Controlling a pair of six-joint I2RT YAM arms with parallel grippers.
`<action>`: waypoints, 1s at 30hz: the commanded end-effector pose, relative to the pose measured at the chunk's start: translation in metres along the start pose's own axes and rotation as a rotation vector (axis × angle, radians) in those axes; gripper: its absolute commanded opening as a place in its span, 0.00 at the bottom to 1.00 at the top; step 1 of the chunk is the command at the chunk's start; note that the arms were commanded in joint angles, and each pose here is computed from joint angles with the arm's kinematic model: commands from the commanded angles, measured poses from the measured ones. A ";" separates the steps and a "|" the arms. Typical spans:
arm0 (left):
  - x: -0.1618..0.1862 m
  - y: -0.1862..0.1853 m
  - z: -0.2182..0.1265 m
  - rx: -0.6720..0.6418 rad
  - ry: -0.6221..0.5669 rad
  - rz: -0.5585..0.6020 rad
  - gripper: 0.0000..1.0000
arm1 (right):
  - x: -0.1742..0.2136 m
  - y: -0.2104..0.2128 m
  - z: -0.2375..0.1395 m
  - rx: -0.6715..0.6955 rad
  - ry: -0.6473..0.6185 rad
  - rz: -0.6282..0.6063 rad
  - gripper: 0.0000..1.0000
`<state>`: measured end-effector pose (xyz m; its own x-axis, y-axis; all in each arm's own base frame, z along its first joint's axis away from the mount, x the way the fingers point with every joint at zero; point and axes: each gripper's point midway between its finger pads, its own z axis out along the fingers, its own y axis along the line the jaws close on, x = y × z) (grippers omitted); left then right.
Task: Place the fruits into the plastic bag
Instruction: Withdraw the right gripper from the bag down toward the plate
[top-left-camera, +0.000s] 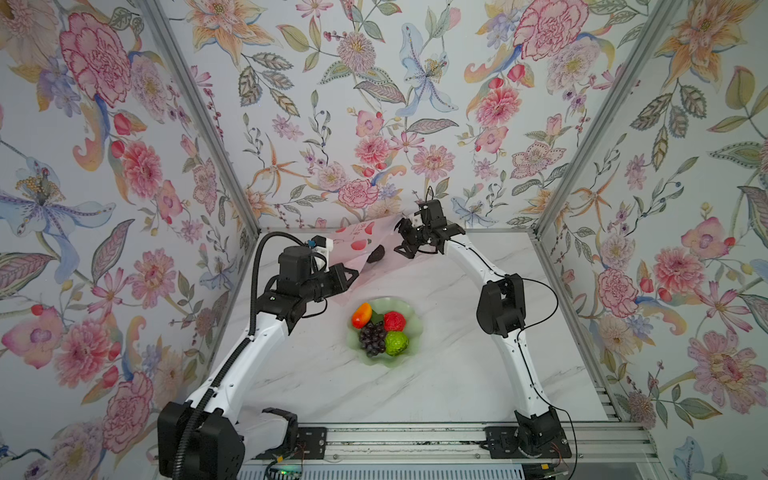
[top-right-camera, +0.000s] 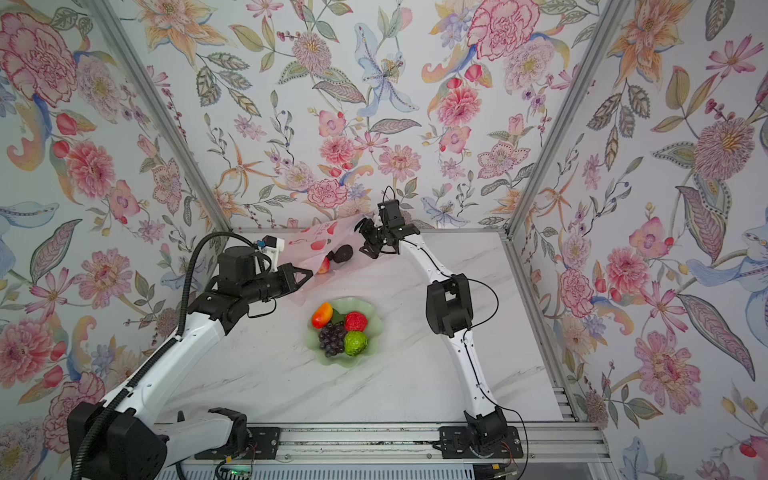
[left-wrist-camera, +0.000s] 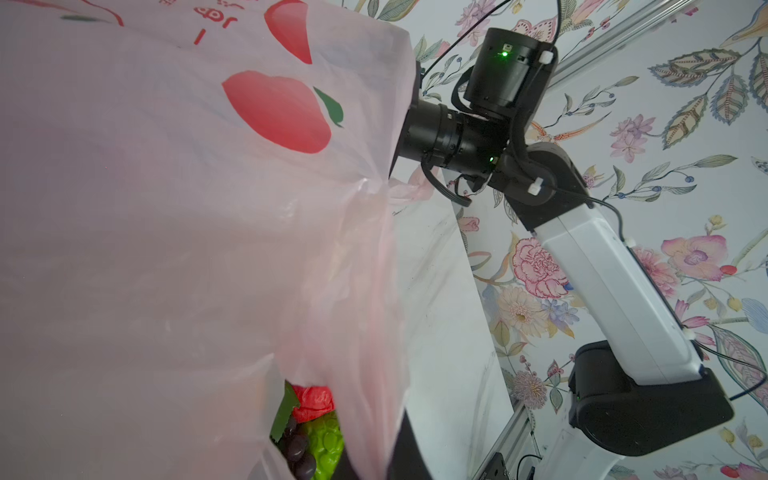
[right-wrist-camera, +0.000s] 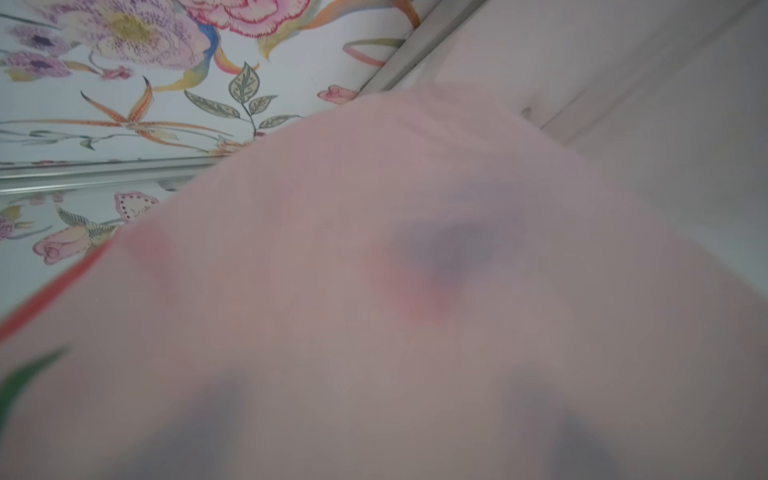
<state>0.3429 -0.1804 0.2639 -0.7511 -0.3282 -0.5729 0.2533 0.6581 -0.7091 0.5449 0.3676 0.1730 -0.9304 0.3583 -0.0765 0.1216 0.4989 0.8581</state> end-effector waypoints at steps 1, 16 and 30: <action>-0.002 0.004 0.007 -0.010 -0.007 -0.014 0.00 | 0.039 0.019 -0.029 0.023 0.092 -0.073 0.99; -0.011 0.013 0.002 -0.092 -0.057 -0.020 0.00 | 0.136 -0.010 -0.079 0.264 0.264 -0.263 0.99; -0.016 0.021 -0.004 -0.135 -0.100 -0.038 0.00 | 0.254 -0.035 -0.091 0.407 0.451 -0.463 0.99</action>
<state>0.3582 -0.1627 0.2563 -0.7052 -0.4021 -0.5839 0.1508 0.7197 -0.6777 0.2899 0.3736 0.1719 -0.9751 -0.2110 -0.0688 -0.2111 0.7853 0.5820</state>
